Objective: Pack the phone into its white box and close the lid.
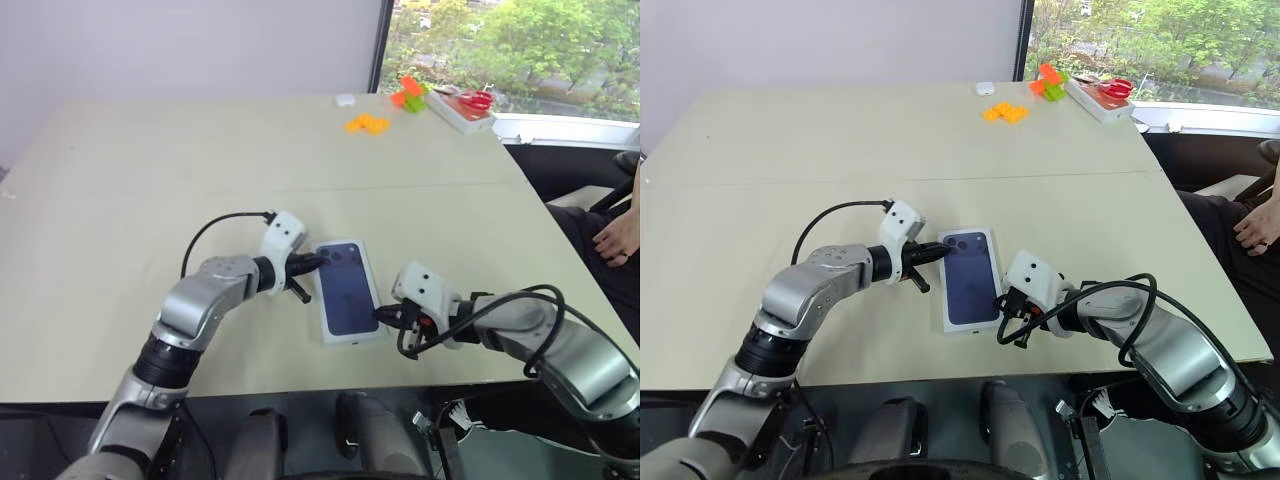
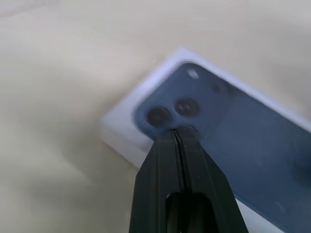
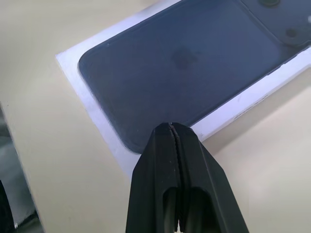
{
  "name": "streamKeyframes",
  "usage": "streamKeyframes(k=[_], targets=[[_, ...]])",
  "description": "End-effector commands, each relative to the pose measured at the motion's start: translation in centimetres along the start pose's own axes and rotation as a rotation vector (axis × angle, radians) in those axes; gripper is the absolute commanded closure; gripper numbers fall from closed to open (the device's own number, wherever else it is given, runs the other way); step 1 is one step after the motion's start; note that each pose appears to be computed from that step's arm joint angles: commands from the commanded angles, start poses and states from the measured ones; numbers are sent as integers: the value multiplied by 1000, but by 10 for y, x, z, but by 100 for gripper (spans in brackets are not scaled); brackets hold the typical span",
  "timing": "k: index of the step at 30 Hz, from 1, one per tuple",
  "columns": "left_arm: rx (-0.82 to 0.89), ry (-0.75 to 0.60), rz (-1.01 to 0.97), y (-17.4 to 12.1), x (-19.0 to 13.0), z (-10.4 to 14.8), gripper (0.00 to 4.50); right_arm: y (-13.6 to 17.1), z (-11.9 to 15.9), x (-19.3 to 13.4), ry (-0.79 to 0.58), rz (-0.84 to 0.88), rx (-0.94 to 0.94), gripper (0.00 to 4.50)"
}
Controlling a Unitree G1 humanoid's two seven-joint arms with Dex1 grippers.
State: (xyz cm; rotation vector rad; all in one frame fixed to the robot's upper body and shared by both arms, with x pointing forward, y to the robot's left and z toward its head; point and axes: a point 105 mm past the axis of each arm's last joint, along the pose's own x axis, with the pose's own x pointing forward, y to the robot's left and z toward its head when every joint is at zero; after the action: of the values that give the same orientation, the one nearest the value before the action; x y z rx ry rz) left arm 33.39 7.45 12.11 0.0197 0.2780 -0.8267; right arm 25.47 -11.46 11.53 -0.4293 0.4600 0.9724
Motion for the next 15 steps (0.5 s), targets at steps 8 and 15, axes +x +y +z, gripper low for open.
streamKeyframes(k=[8, 15], targets=[[48, -176, 401, 92, -127, 24, 450, -92, 28, -43, -249, -389, 53, 446], [39, -106, 558, 114, -193, -7, 450, -108, 24, -46, -300, -358, 112, 446]])
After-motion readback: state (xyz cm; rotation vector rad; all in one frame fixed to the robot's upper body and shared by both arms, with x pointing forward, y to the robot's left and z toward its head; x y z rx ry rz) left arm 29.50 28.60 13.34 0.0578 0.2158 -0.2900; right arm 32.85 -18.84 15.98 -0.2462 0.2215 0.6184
